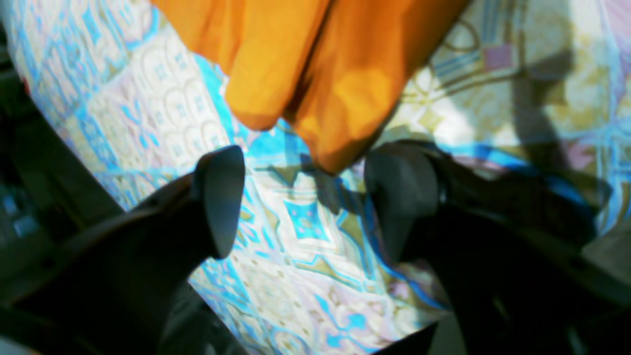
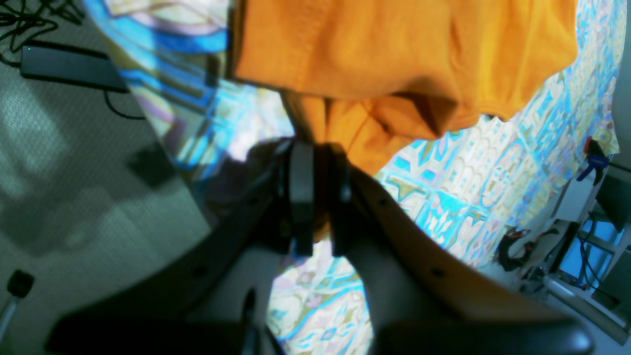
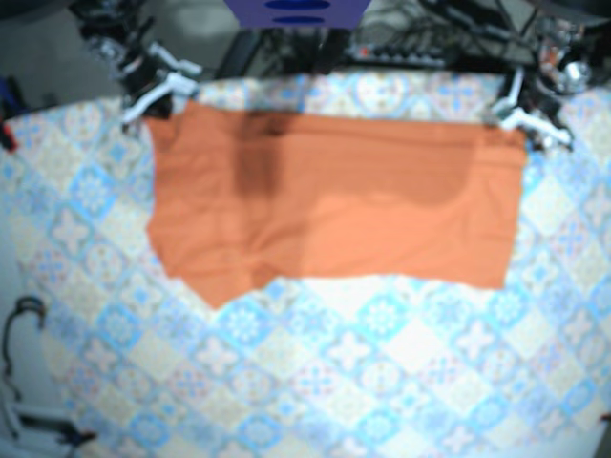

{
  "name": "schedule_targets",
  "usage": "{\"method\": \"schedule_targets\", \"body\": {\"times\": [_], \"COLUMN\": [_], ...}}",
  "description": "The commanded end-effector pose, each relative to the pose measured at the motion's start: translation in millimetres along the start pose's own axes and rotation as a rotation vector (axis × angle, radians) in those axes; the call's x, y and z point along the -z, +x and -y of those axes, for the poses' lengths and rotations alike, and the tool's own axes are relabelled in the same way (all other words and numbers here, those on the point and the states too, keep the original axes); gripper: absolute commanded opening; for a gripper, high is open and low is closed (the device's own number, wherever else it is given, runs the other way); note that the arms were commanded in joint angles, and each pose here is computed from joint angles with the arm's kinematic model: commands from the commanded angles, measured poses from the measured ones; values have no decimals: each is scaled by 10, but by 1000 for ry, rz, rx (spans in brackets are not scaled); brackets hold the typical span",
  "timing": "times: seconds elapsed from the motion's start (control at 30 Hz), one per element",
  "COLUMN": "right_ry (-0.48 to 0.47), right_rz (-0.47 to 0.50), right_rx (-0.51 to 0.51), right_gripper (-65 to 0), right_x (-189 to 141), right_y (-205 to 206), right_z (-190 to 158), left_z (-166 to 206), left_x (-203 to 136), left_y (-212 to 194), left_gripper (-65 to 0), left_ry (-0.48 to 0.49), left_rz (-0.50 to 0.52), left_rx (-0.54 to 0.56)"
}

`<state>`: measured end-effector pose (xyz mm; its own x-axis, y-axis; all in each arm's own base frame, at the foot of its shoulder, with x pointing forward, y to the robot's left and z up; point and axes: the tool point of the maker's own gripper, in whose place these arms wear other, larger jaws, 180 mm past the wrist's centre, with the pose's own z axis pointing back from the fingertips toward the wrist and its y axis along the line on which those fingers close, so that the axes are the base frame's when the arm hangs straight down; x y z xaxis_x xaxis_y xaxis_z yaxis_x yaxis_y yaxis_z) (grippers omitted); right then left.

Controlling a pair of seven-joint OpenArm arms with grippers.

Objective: Fold the T-shirt properly

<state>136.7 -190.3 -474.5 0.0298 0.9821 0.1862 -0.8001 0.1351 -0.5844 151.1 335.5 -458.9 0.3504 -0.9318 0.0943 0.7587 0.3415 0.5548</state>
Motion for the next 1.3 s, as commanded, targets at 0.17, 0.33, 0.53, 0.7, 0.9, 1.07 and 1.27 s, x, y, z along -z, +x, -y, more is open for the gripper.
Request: {"method": "schedule_targets", "body": {"times": [0.17,0.33,0.53,0.7,0.9,1.07,1.27], "right_ry": [-18,-18,-16,-18,-17,-19,-17], "right_rz": [17,17,17,17,18,19,18], "right_rx": [-7,-7,-6,-7,-7,-7,-7], "right_gripper": [-614,-614,-614,-614,-614,-614,-614], "right_x": [-19,-19,-21,-22,-25,-26,-29], "right_y": [36,36,35,38,40,43,43], "right_z": [51,51,44,50,48,53,46], "left_z": [-98,-97,-97,-189,-210,-221,-221], "left_x": [24,36,36,58,57,57,57], "left_y": [-30,-66,-66,-34,-41,-62,-62], "left_gripper": [-236,-236,-237,-237,-237,-244,-498], "left_ry": [11,9,9,29,34,40,40], "left_rz": [-13,-22,-22,-16,-18,-31,-30], "left_rx": [14,13,13,10,9,50,48]}}
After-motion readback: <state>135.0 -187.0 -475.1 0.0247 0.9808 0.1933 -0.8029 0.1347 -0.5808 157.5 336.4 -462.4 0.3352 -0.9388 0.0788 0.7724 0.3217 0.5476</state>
